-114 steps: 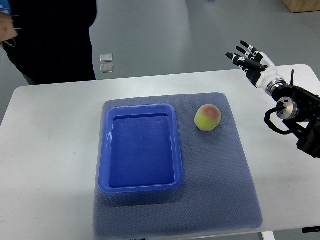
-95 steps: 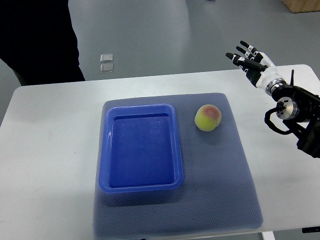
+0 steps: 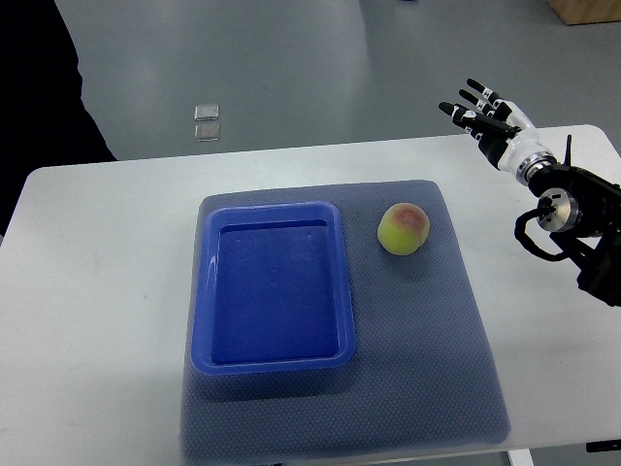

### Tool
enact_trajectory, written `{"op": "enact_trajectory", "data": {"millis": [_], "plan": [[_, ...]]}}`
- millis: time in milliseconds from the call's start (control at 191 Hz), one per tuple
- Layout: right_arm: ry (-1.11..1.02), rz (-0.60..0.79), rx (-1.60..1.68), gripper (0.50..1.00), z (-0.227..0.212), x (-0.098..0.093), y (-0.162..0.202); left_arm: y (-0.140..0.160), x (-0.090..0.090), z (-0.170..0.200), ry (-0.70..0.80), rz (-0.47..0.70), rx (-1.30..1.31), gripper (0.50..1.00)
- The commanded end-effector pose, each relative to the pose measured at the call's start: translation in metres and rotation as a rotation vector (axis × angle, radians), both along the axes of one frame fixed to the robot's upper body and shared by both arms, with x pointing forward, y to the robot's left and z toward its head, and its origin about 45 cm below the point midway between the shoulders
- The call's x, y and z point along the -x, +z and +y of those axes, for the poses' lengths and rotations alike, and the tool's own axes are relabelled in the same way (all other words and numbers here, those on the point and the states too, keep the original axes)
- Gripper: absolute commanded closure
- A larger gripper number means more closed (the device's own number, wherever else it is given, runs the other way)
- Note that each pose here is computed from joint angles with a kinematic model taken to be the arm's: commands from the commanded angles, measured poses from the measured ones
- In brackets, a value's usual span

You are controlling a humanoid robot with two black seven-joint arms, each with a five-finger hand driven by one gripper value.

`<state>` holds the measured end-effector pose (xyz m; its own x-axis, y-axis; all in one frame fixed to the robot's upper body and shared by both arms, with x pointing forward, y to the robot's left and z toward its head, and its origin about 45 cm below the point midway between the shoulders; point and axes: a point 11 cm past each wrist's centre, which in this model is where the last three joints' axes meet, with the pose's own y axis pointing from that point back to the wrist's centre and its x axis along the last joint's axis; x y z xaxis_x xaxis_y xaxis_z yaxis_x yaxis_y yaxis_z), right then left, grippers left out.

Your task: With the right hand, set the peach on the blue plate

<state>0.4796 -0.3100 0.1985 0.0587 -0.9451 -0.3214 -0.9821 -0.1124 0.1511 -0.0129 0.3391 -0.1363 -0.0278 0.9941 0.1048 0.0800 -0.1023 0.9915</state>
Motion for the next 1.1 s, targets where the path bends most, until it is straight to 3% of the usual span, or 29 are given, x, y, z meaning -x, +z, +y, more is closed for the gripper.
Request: {"op": "enact_trajectory", "data": {"millis": [0, 1096], "plan": [[0.026, -0.007, -0.007, 0.570, 0.002, 0.000, 0.001, 0.000, 0.000, -0.001, -0.001, 0.000, 0.002, 0.500], [0.054, -0.016, -0.026, 0.570, -0.008, 0.004, -0.001, 0.000, 0.000, 0.001, 0.000, 0.000, -0.003, 0.500]]}}
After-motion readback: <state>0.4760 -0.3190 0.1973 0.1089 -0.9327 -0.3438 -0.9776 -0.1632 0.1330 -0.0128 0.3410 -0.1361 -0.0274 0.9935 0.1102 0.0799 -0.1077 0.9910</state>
